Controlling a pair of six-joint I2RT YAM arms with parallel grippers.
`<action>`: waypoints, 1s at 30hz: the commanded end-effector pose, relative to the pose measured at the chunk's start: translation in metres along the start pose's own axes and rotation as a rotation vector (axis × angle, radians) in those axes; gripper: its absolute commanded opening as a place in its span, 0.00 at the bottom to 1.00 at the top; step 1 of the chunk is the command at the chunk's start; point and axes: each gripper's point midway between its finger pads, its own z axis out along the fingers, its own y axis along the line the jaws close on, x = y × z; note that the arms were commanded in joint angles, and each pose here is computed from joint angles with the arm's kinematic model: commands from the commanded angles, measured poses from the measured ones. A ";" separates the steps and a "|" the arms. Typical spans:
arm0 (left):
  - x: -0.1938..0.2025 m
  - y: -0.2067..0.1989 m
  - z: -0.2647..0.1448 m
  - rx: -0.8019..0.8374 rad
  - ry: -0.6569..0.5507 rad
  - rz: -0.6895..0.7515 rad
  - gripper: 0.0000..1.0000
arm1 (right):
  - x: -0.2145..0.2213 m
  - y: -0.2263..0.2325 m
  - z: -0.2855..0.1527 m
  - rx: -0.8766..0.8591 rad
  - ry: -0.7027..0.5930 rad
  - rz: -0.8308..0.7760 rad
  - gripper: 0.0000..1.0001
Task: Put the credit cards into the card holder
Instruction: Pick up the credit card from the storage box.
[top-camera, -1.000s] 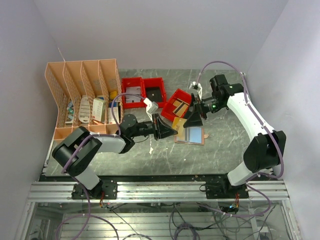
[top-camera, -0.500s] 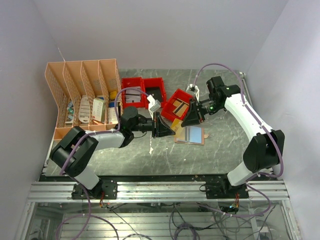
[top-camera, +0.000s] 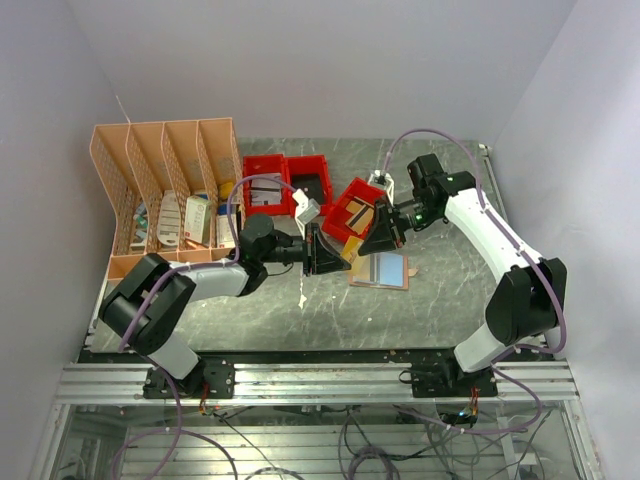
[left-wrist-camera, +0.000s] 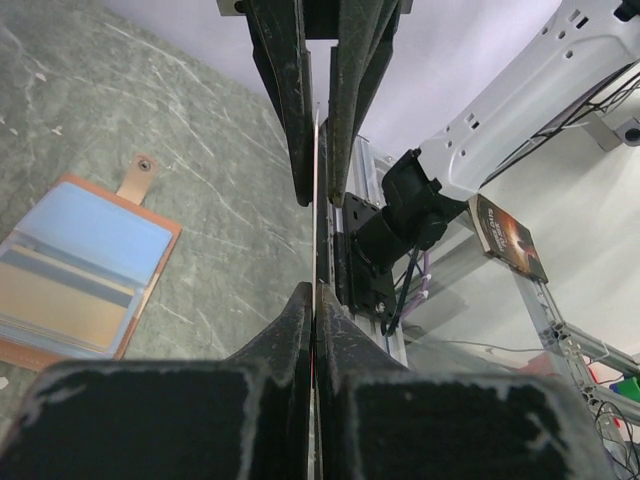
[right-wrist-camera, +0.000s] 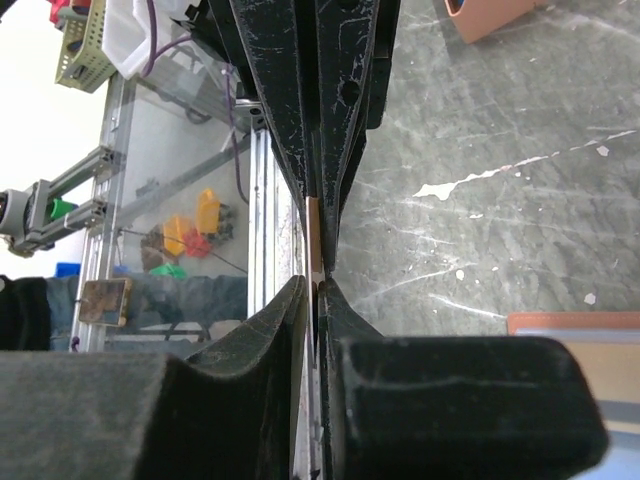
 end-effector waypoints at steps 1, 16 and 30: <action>-0.015 -0.005 -0.002 0.008 -0.076 0.035 0.07 | -0.001 0.004 0.004 -0.034 -0.024 0.016 0.08; -0.020 0.003 -0.007 -0.052 -0.151 0.003 0.42 | -0.002 -0.010 -0.004 0.033 -0.105 0.039 0.00; 0.024 0.065 -0.040 -0.455 -0.125 -0.193 0.56 | 0.111 -0.093 -0.061 0.319 0.058 0.393 0.00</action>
